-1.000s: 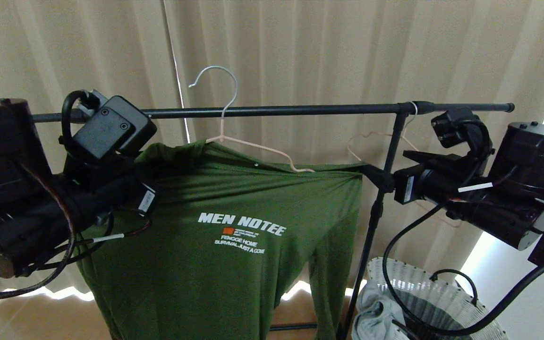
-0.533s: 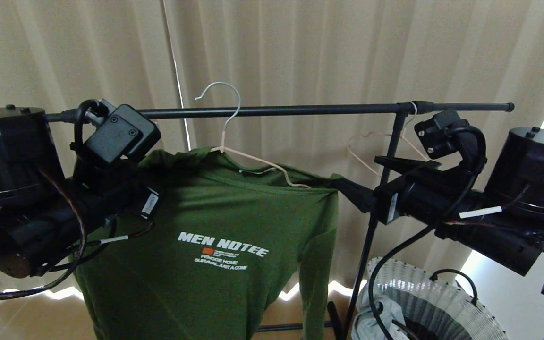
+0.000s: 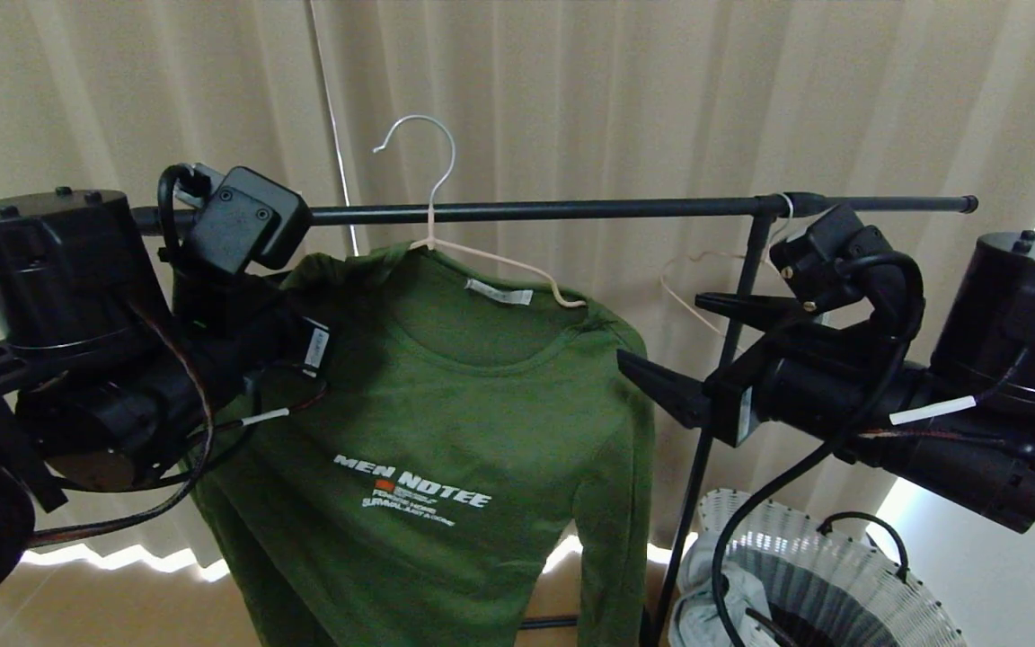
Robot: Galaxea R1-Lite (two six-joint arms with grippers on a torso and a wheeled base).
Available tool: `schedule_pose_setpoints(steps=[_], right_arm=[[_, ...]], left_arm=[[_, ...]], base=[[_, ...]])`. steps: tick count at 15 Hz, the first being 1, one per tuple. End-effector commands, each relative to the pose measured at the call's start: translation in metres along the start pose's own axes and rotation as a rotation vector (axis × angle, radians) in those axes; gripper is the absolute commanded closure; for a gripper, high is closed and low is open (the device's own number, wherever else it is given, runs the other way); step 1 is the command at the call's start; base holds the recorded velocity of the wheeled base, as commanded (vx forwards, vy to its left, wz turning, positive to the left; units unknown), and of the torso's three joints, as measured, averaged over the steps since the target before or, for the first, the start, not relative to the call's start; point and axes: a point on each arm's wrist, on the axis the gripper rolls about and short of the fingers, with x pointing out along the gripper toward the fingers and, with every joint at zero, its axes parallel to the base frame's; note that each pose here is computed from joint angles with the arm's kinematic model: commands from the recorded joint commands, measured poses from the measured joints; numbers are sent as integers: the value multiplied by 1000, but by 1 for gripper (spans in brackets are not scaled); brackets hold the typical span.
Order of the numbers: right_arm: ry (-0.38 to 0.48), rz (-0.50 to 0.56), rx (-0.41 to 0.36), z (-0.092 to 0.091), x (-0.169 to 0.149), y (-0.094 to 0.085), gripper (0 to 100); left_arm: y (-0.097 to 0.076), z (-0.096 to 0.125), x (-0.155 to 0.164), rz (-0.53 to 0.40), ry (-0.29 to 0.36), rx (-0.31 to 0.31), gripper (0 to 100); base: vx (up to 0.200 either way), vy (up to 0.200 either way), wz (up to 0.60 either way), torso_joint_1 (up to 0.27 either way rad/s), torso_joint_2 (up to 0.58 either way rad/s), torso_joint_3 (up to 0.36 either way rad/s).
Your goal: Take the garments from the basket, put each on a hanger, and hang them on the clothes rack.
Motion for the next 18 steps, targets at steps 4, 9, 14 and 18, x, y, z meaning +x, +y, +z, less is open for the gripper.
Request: schedule_pose_setpoints(steps=[4,9,14,18], right_arm=[[-27,41,-35,17,11,11,0],[-67,24,-128,36,33,10,0],[-27,-14,-187,38,41,9,0],[-10,-32,-192,36,51,8,0]], left_arm=[[-3,3,3,-12,-13,-26,100],[-16,12,-7,-68,-52,-46,100],[-21,12,-29,-119,-76,-42,100],[-26,14,-39,-151,-95,-42,100]], base=[[0,0,0,0,0,0],[0,0,0,0,0,0],[0,0,0,0,0,0],[0,0,0,0,0,0]])
